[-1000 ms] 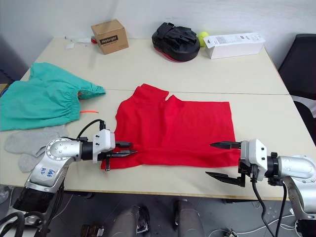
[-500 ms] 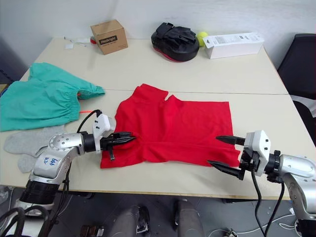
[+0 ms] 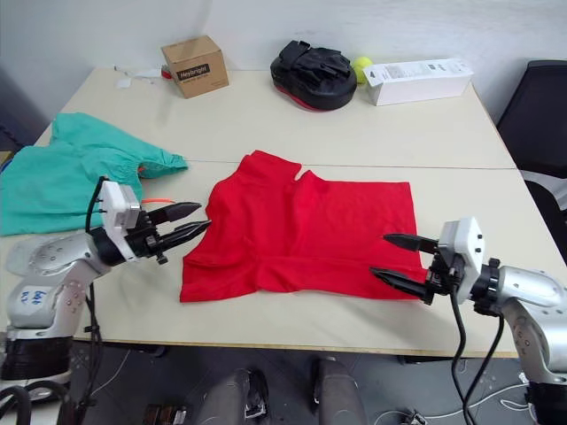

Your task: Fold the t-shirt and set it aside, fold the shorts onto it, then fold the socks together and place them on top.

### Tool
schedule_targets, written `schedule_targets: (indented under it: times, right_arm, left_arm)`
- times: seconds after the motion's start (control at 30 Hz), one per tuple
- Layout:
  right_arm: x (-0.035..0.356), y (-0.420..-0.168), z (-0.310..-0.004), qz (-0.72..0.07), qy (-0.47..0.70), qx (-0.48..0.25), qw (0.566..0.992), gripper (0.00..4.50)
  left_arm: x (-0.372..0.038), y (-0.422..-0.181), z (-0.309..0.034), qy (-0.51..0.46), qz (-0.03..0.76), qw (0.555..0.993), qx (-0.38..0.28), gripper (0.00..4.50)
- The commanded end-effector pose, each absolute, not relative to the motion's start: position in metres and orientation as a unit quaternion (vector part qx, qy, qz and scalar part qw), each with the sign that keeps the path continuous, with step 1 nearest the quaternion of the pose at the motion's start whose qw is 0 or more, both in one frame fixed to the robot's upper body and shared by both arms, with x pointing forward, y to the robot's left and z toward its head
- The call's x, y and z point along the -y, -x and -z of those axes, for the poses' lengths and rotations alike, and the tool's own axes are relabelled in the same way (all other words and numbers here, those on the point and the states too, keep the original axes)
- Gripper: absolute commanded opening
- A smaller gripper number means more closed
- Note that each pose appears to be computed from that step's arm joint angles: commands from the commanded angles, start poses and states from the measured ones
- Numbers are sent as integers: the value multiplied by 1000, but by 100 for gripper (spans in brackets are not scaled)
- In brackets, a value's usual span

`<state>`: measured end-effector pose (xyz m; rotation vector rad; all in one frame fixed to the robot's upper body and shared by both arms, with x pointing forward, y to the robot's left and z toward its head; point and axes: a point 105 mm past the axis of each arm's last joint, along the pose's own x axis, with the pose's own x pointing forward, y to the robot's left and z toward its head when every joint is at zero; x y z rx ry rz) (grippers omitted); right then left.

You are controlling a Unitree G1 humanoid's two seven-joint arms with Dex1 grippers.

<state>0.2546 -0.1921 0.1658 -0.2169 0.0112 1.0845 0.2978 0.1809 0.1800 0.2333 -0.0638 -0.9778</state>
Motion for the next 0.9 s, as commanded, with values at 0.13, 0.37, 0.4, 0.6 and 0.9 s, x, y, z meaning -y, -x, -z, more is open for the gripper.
schedule_targets:
  times: [0.13, 0.37, 0.4, 0.6, 0.9]
  right_arm:
    - [140, -259, -148, -563, 166, 23, 809, 186]
    - [127, -280, -108, -539, 223, 8, 812, 4]
    - [132, -284, -106, -524, 222, 4, 823, 4]
    - [177, -292, -100, -445, 220, -10, 868, 4]
    - [257, -287, -98, -347, 228, -17, 910, 4]
  left_arm:
    - [-134, -260, -138, -180, 581, 794, -14, 57]
    - [-137, -292, -102, -220, 474, 851, -50, 0]
    - [-140, -297, -103, -218, 455, 862, -49, 0]
    - [-169, -306, -102, -203, 379, 900, -66, 0]
    - [-191, -305, -104, -165, 333, 925, -74, 0]
